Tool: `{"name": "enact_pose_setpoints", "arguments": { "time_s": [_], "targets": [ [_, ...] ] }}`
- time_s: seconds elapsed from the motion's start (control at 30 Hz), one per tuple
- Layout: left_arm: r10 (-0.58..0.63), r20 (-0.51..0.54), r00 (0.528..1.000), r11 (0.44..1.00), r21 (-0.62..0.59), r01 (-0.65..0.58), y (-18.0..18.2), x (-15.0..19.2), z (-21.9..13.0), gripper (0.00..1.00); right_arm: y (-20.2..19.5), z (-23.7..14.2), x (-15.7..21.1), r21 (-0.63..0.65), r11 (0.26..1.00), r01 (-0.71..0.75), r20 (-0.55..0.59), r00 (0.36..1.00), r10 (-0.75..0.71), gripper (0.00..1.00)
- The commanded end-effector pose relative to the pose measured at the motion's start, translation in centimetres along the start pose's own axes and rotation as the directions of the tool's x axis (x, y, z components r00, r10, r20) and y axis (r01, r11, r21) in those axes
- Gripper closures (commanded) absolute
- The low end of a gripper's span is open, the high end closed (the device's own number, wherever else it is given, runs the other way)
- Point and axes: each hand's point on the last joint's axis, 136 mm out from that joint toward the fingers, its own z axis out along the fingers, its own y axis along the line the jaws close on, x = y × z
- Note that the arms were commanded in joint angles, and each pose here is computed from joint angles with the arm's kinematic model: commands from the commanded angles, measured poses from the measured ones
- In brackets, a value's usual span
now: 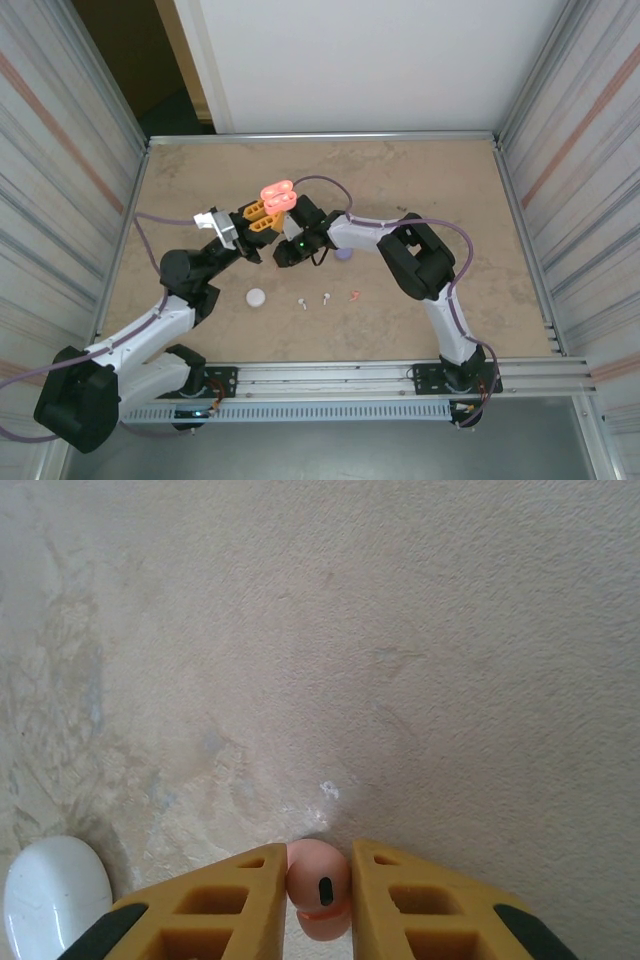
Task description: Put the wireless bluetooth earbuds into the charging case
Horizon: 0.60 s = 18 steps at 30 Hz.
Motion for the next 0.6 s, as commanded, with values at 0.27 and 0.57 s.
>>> {"name": "enact_pose_setpoints", "arguments": {
  "time_s": [0.27, 0.57],
  "targets": [
    [0.036, 0.028, 0.999, 0.999, 0.003, -0.036, -0.3, -0.9, -0.1, 1.0, 0.9, -0.7, 0.3, 0.01, 0.999, 0.032, 0.004, 0.999, -0.032, 0.84],
    [0.038, 0.028, 0.999, 0.999, 0.0, -0.038, -0.2, -0.9, -0.1, 1.0, 1.1, -4.1, -0.3, 0.037, 0.998, 0.049, 0.072, 0.996, -0.051, 0.84]
  ]
}}
